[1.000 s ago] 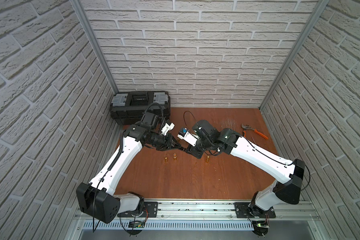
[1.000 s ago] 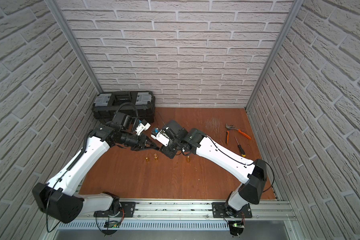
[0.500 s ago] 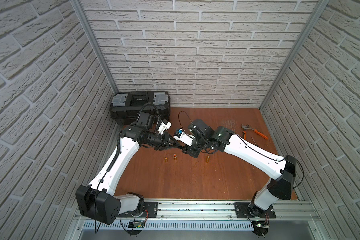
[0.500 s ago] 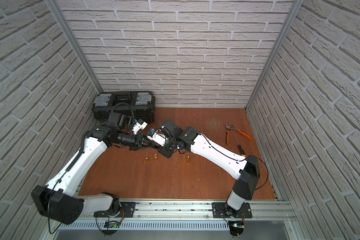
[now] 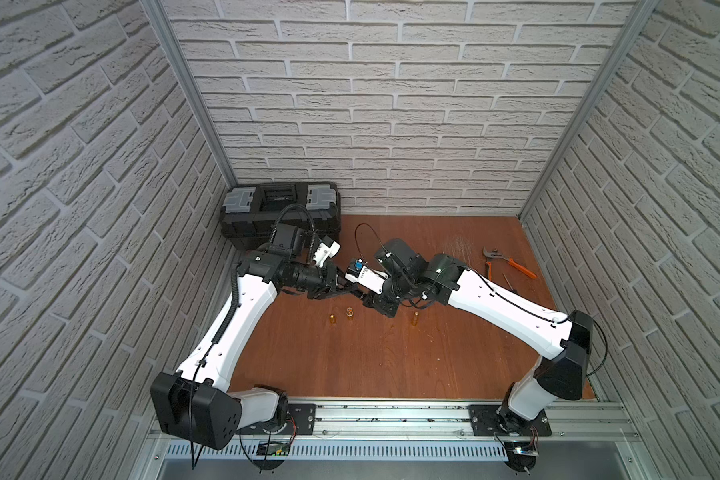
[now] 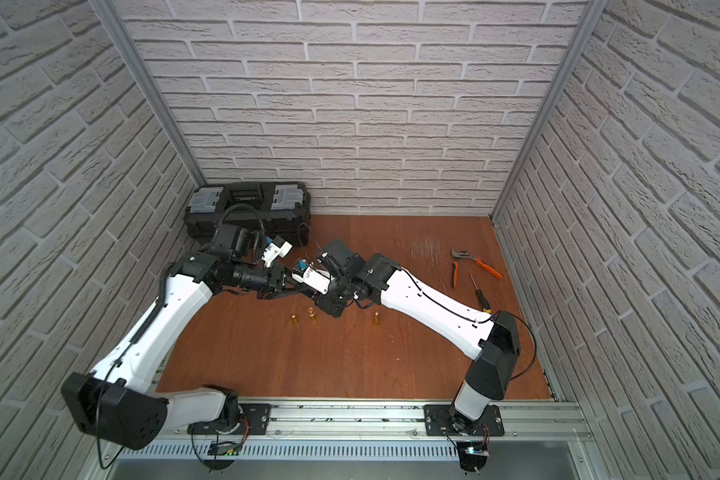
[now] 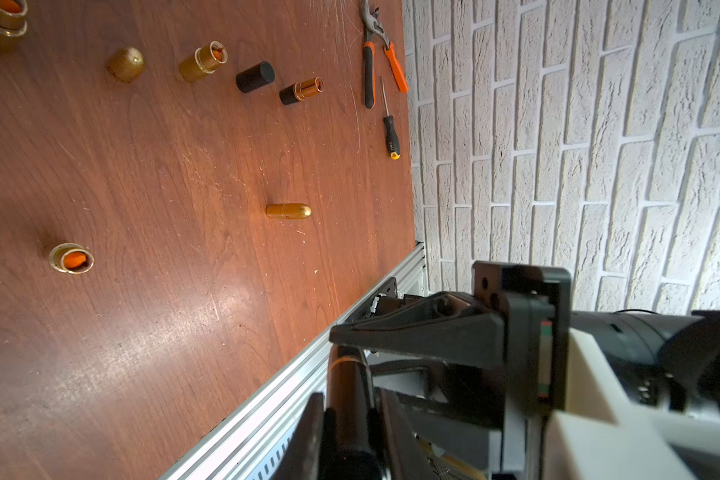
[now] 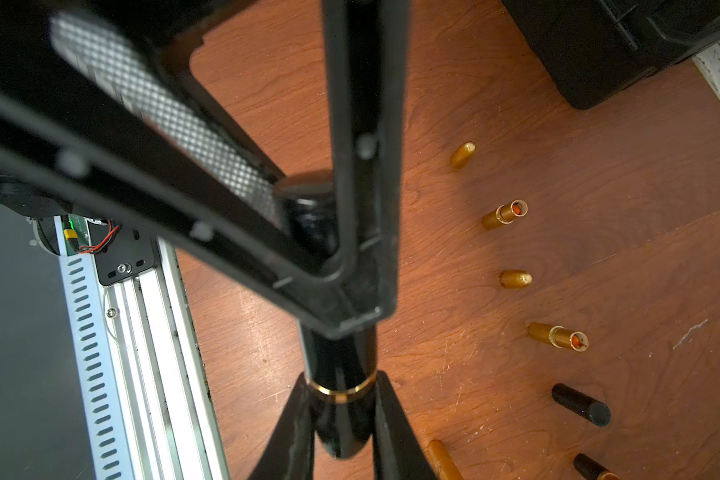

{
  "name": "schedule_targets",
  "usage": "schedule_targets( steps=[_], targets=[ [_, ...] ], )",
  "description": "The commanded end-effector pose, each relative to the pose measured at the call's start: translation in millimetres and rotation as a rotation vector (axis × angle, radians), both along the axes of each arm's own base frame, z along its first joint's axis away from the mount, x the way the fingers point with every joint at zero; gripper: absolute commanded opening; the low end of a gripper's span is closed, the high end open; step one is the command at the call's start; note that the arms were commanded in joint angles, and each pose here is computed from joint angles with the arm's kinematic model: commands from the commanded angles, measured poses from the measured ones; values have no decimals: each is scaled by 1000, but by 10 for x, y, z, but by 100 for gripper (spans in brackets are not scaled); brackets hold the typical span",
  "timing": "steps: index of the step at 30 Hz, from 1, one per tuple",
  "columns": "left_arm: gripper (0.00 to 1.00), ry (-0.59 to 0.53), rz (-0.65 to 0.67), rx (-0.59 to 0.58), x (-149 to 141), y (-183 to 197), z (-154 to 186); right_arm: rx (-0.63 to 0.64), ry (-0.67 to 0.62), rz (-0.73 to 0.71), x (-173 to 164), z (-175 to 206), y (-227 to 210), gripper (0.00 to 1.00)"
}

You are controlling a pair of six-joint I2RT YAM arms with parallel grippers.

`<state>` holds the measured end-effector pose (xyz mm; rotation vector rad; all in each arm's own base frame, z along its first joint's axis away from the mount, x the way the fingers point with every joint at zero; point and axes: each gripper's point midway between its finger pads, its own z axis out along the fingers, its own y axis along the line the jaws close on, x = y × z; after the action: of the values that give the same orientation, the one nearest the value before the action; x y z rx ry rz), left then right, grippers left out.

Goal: Open the lipstick cap
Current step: Open the cover of the lipstick.

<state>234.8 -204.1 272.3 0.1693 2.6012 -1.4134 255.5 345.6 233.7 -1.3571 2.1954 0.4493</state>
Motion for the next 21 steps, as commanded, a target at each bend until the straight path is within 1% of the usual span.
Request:
schedule_targets(
  steps=[1, 4, 5, 10, 16, 18, 20, 21],
  targets=[
    [7, -21, -23, -53, -40, -13, 87, 31, -41, -7, 27, 196, -18, 14],
    [7, -21, -15, -66, -20, 10, 101, 10, -41, -13, 9, 176, -79, 4],
    [7, -22, -13, -70, -14, 17, 111, 4, -41, -20, 7, 167, -104, 3],
    [8, -19, 10, -87, 22, 102, 134, -20, -65, -51, -14, 165, -245, 3],
    [8, -45, 54, -120, 116, 211, 294, -44, -106, -108, -15, 172, -443, 3],
    [9, -49, 69, -101, 154, 230, 282, -38, -124, -131, -18, 208, -507, 3],
    [10, -46, 101, -55, 220, 270, 191, -25, -141, -150, -36, 269, -569, 3],
    [10, -45, 127, -8, 272, 306, 107, -26, -152, -165, -41, 295, -619, 3]
  ],
)
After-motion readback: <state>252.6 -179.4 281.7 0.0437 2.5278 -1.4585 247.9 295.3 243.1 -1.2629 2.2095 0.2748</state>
